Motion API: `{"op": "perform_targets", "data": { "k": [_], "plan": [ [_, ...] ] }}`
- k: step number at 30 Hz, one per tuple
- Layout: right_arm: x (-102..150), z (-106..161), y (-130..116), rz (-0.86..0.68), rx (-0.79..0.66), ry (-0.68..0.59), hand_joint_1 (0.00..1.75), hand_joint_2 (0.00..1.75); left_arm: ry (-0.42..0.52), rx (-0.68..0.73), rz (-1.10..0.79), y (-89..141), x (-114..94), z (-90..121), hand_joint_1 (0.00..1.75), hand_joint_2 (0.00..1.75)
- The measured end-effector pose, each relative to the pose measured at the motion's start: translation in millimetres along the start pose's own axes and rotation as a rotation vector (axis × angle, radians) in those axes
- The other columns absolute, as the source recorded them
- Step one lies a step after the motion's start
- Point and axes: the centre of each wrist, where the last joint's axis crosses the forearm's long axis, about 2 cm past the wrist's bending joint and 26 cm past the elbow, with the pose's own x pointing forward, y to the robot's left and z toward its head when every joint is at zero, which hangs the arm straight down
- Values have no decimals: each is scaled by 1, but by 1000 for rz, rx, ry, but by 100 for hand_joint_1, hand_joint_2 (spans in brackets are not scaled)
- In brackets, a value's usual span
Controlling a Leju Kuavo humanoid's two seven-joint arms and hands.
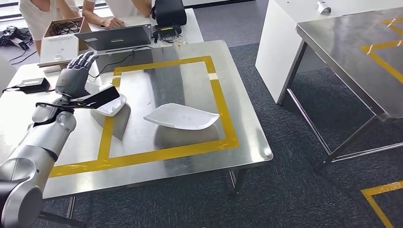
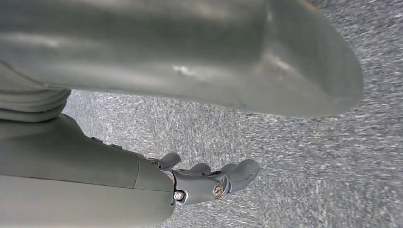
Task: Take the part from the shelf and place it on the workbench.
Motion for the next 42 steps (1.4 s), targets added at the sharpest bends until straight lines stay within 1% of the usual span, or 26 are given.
{"op": "perform_targets", "data": {
  "k": [5, 11, 15, 20, 28, 36, 39, 42],
  "plan": [
    [0, 0, 1, 2, 0, 1, 0, 0, -3, -4, -2, -1, 4, -1, 0, 175],
    [0, 0, 2, 17, 14, 7, 0, 0, -37, 5, 2, 3, 11, -5, 0, 175],
    [-1, 0, 1, 38, 16, 6, 0, 0, -64, 1, 10, 1, 20, -7, 0, 175],
    [-2, 0, -4, 65, 14, 10, 0, 0, -88, -13, 18, -7, 26, -7, 0, 175],
    [-3, -2, -21, 146, 10, 20, 0, 0, -147, -20, 32, -14, 56, -14, 0, 175],
    [-3, -2, -27, 168, 4, 22, 0, 0, -165, -22, 48, -17, 71, -17, 0, 175],
    [-4, -2, -35, 178, -18, 42, 0, 0, -194, -26, 62, -21, 87, -19, 0, 175],
    [-6, -2, -42, 183, -41, 59, 0, 0, -219, -41, 76, -31, 108, -20, 0, 175]
  ]
}}
